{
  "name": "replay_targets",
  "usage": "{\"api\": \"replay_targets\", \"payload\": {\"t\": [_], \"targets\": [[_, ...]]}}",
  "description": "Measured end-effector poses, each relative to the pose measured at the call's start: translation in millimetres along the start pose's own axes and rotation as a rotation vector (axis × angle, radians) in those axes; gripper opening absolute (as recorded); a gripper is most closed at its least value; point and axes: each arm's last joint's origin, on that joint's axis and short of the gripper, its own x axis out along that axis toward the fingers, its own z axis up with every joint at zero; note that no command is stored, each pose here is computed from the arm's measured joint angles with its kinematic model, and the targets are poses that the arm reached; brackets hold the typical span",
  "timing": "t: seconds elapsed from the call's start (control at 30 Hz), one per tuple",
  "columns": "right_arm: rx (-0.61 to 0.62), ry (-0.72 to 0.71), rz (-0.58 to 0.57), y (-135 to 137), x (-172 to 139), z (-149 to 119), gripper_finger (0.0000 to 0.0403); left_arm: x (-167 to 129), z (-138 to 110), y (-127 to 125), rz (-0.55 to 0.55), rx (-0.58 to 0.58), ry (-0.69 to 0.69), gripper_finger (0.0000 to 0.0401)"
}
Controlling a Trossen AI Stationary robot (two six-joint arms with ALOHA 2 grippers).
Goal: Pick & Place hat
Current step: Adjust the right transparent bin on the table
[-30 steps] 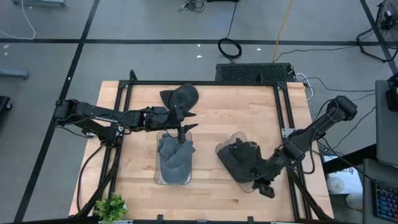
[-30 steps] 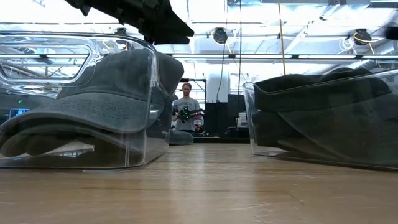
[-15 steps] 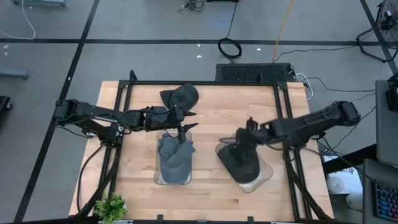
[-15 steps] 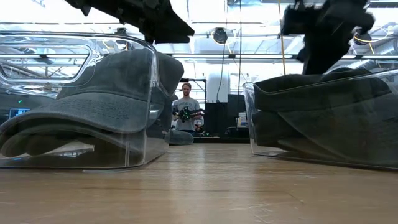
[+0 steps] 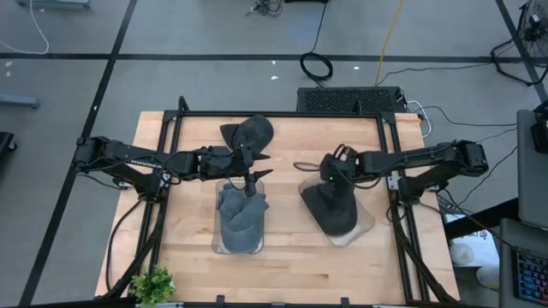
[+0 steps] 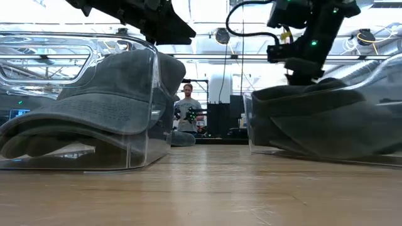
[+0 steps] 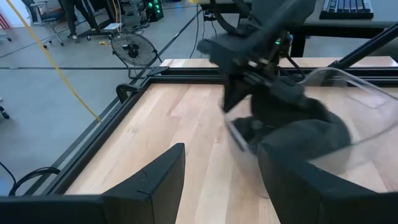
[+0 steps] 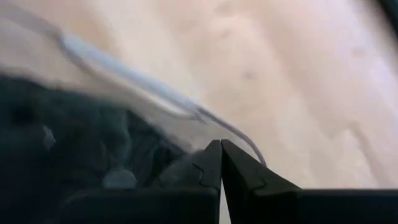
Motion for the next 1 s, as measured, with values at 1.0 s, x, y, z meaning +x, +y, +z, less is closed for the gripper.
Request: {"api": "replay_targets", "payload": {"t": [1.0], "targets": [[-0.464, -0.242, 0.422, 72.1, 3.7, 35.9, 0.0000, 0.1, -0.7, 0.1, 0.000, -0.012, 0.007, 0.0214]]}}
